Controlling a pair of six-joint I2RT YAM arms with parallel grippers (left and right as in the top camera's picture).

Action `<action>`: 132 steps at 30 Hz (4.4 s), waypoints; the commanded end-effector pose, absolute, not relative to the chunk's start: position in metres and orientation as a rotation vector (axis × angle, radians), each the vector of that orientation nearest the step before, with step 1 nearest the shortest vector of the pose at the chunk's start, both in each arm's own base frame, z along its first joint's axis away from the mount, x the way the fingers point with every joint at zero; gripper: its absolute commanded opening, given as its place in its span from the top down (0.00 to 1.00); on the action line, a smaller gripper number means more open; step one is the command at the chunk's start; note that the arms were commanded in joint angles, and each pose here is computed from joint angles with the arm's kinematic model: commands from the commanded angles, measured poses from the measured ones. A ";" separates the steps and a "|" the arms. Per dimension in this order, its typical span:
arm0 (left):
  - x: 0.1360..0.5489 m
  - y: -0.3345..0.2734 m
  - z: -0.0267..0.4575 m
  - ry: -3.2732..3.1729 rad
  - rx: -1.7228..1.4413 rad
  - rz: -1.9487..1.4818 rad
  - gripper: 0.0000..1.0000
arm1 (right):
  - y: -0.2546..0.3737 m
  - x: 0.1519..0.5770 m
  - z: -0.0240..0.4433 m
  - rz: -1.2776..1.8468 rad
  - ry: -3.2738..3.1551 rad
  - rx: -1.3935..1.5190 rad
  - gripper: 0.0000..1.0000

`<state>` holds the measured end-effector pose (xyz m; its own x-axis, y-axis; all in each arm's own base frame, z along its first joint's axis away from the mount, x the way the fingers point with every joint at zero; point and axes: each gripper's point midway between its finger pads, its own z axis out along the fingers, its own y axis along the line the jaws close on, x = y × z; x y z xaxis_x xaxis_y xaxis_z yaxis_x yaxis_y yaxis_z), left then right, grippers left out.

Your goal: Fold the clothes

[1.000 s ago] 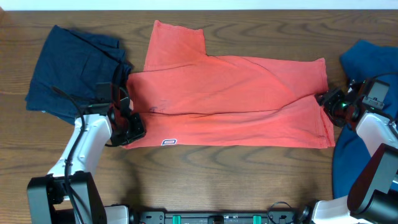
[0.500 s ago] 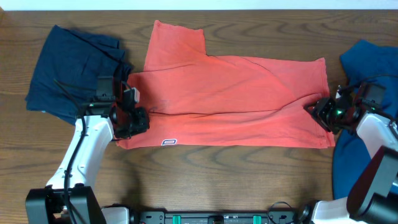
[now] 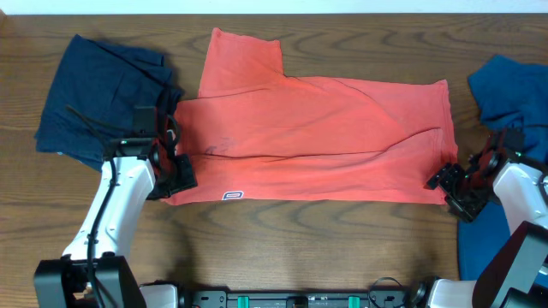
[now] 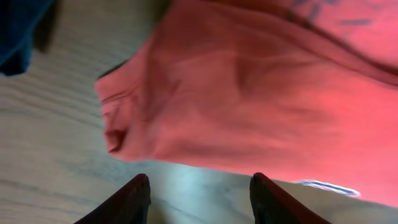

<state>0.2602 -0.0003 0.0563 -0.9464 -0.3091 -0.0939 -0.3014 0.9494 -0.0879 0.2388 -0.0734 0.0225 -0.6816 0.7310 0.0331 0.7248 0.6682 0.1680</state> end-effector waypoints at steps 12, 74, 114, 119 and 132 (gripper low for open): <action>0.252 0.044 0.016 2.999 -0.845 0.019 0.41 | -0.075 0.259 -0.003 0.311 2.668 1.217 0.86; 0.272 0.013 0.119 2.949 -0.666 -0.390 0.51 | -0.060 0.293 0.155 0.533 2.561 0.693 0.50; 0.586 -0.063 0.036 2.311 0.035 -0.276 0.29 | -0.065 0.371 0.110 0.552 2.613 0.684 0.46; 0.591 -0.063 0.018 2.306 0.039 -0.275 0.29 | -0.064 0.365 0.108 0.551 2.637 0.700 0.48; 0.585 -0.079 0.018 2.315 0.086 -0.381 0.89 | -0.062 0.360 0.106 0.559 2.658 0.714 0.51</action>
